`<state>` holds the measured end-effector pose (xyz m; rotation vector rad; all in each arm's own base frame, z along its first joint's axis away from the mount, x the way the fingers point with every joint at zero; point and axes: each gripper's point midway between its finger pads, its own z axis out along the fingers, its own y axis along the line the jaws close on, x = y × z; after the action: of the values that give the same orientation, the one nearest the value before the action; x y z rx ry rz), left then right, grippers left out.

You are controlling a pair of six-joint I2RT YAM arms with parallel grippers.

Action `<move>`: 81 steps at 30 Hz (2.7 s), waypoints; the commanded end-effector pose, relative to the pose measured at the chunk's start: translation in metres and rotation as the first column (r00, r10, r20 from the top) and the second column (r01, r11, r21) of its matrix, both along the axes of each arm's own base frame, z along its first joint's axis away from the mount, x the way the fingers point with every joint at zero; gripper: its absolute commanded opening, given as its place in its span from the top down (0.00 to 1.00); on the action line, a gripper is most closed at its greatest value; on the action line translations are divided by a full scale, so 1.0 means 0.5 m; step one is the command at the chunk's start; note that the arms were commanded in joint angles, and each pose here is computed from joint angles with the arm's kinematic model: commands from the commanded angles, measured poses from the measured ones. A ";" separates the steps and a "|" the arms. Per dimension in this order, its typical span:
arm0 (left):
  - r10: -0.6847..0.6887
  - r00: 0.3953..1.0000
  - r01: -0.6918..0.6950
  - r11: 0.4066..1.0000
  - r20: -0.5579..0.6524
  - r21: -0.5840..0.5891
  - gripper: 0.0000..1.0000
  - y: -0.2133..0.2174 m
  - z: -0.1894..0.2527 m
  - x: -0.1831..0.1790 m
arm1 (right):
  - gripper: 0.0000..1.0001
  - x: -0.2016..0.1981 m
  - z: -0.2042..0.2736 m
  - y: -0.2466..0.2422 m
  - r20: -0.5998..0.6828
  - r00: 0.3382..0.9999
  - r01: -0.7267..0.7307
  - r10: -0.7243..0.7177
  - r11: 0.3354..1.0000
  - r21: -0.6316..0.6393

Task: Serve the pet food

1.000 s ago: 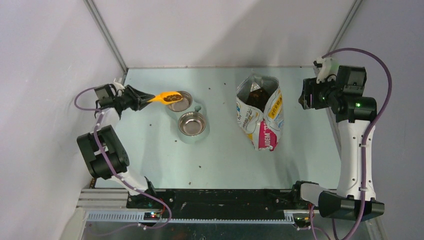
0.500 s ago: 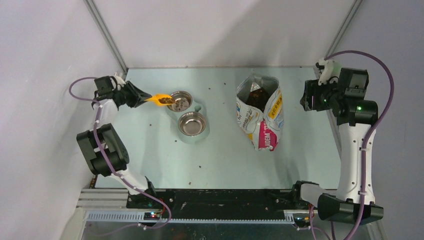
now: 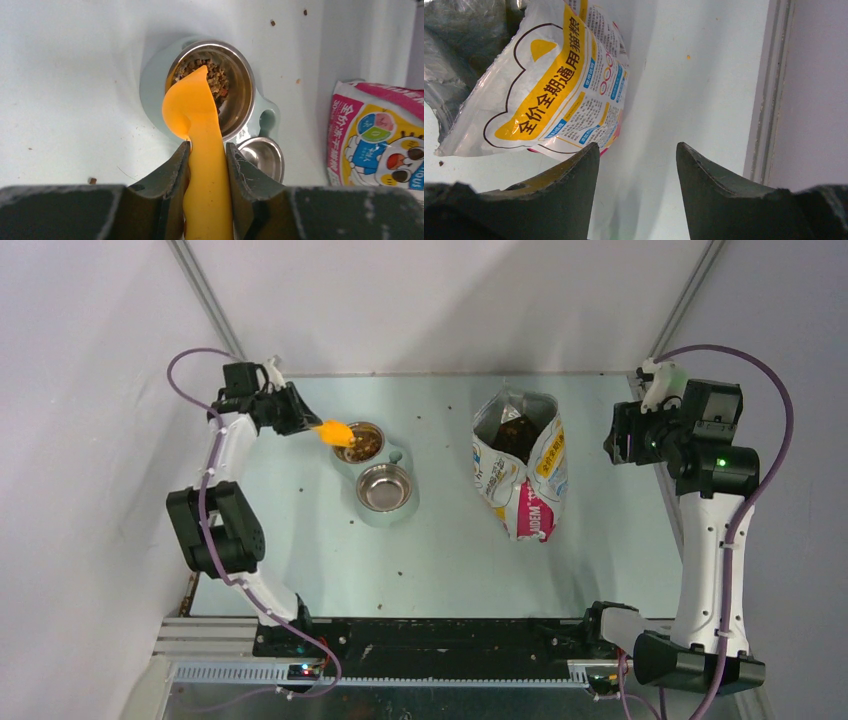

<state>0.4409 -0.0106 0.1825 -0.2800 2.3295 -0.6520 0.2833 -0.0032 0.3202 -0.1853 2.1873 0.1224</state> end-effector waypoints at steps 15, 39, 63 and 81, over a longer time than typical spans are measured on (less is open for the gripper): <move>-0.150 0.982 0.111 0.952 0.118 0.285 1.00 -0.027 0.131 0.011 | 0.39 0.019 0.019 -0.005 0.039 0.999 0.007 -0.007 1.000 0.009; -0.569 0.455 0.697 0.706 0.686 0.124 1.00 -0.520 0.614 -0.209 | 0.39 0.050 0.039 0.007 0.048 0.999 -0.016 0.013 0.998 0.058; -0.766 0.517 0.604 0.643 0.383 0.472 1.00 -0.780 0.367 -0.160 | 0.39 0.010 0.019 0.042 0.023 0.999 -0.052 0.049 0.989 0.140; -0.820 0.561 0.632 0.515 0.117 0.579 1.00 -0.826 0.140 -0.165 | 0.39 -0.007 -0.005 0.055 -0.011 0.998 -0.054 0.057 0.982 0.180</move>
<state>0.3548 -0.4276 0.2681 1.0515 2.0298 -0.4888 0.2828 0.0200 0.3146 -0.1508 2.1918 0.3239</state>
